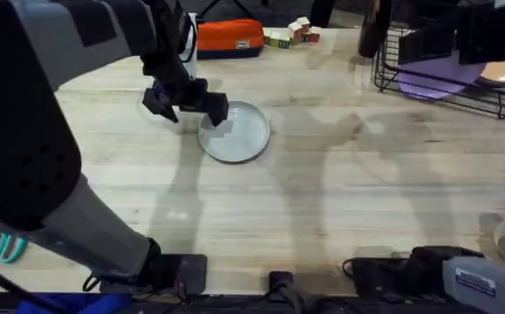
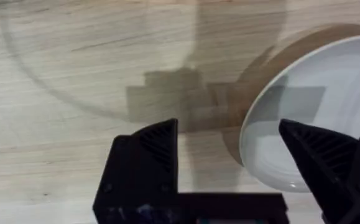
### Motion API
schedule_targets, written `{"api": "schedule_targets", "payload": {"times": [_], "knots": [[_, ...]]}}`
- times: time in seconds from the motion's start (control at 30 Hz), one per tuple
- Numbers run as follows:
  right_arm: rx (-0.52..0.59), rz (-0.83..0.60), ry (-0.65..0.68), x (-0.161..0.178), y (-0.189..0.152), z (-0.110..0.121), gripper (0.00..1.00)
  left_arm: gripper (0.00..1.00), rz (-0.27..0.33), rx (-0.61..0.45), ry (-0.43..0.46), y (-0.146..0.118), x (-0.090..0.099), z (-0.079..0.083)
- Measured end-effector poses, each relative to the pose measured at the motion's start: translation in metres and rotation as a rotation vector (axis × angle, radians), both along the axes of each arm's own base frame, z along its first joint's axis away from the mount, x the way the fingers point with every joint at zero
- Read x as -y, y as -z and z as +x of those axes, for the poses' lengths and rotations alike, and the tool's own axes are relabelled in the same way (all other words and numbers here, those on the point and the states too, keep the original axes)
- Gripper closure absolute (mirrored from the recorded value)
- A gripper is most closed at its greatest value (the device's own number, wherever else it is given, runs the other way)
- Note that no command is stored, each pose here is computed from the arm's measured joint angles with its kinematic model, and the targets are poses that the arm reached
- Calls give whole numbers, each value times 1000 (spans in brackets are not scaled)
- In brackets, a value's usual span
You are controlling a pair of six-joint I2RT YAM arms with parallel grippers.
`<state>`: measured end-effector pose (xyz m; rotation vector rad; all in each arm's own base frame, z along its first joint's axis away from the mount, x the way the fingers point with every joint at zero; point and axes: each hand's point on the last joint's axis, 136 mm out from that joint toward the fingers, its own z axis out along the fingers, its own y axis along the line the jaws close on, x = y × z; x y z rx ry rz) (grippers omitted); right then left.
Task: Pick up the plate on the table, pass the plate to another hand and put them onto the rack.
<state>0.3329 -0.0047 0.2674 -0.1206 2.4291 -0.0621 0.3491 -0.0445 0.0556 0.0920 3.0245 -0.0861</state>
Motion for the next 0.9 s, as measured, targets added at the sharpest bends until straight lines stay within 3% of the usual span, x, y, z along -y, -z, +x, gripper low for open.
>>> {"api": "schedule_targets", "payload": {"times": [0.17, 0.33, 0.6, 0.7, 0.9], "knots": [[0, 0, 0, 0, 0, 0, 5, 7, 5, -48, 0, 18, 0, -2], [2, 0, 0, 0, 0, 0, 5, 5, 4, -49, -1, 19, 0, 0], [2, 0, 0, 0, 0, 0, 5, 107, 2, -51, -3, 19, 0, 1], [2, 0, 0, 0, 0, 0, 6, 211, -1, -51, -4, 19, 0, 1], [2, 0, 0, 0, 0, 0, 6, 603, -28, -50, -3, 19, 5, 1]]}}
